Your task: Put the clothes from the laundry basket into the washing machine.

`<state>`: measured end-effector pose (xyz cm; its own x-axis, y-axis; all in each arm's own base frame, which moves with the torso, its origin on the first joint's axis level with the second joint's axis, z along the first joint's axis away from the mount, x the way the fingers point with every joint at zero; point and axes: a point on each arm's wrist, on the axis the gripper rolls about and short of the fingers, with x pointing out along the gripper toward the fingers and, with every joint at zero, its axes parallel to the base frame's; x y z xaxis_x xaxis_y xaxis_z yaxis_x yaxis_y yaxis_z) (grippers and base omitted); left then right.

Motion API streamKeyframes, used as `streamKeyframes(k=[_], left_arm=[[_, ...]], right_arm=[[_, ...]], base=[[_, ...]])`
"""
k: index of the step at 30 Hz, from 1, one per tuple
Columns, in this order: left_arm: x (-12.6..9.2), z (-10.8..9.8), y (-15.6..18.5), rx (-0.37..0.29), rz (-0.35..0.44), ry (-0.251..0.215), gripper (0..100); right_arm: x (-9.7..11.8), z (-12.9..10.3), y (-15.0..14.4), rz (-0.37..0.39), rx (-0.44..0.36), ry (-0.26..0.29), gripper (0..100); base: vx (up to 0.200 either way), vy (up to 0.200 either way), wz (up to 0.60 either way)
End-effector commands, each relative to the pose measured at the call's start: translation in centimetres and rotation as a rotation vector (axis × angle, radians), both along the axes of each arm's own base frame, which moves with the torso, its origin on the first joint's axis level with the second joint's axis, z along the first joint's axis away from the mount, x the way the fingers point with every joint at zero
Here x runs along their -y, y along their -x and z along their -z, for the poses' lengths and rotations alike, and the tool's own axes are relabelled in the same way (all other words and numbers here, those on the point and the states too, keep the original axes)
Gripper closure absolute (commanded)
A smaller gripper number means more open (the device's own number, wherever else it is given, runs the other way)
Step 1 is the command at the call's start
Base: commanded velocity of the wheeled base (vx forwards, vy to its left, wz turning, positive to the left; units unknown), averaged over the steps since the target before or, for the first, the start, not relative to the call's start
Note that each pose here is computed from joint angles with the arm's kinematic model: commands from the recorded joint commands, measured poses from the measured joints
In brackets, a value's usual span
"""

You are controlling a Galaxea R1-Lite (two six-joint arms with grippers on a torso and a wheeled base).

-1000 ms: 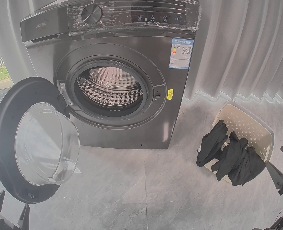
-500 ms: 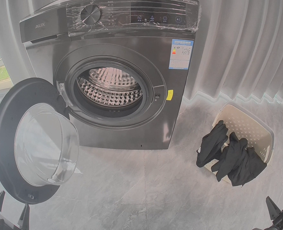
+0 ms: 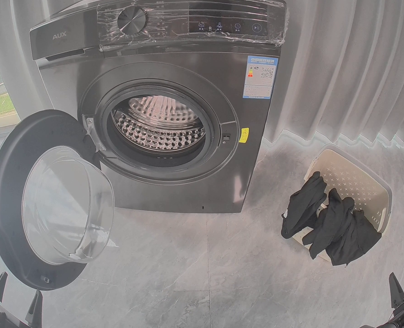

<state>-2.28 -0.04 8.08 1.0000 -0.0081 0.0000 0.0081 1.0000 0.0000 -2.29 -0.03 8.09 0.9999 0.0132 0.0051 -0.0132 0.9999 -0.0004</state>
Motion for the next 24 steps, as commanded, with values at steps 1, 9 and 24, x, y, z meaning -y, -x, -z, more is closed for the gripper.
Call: streamKeyframes(k=[1,9,24], left_arm=[[0.00,0.53,0.00,0.000,0.000,0.000,0],[0.00,0.53,0.00,0.000,0.000,0.002,0],[0.00,0.53,0.00,0.000,0.000,0.002,0]], right_arm=[[0.00,0.48,-0.06,-0.004,-0.007,0.001,0],[-0.01,0.48,-0.06,-0.002,-0.007,0.003,0],[-0.01,0.48,-0.06,-0.002,-0.007,0.003,0]], base=[[0.000,-0.200,0.00],[0.000,0.000,0.00],[0.000,-0.080,0.00]])
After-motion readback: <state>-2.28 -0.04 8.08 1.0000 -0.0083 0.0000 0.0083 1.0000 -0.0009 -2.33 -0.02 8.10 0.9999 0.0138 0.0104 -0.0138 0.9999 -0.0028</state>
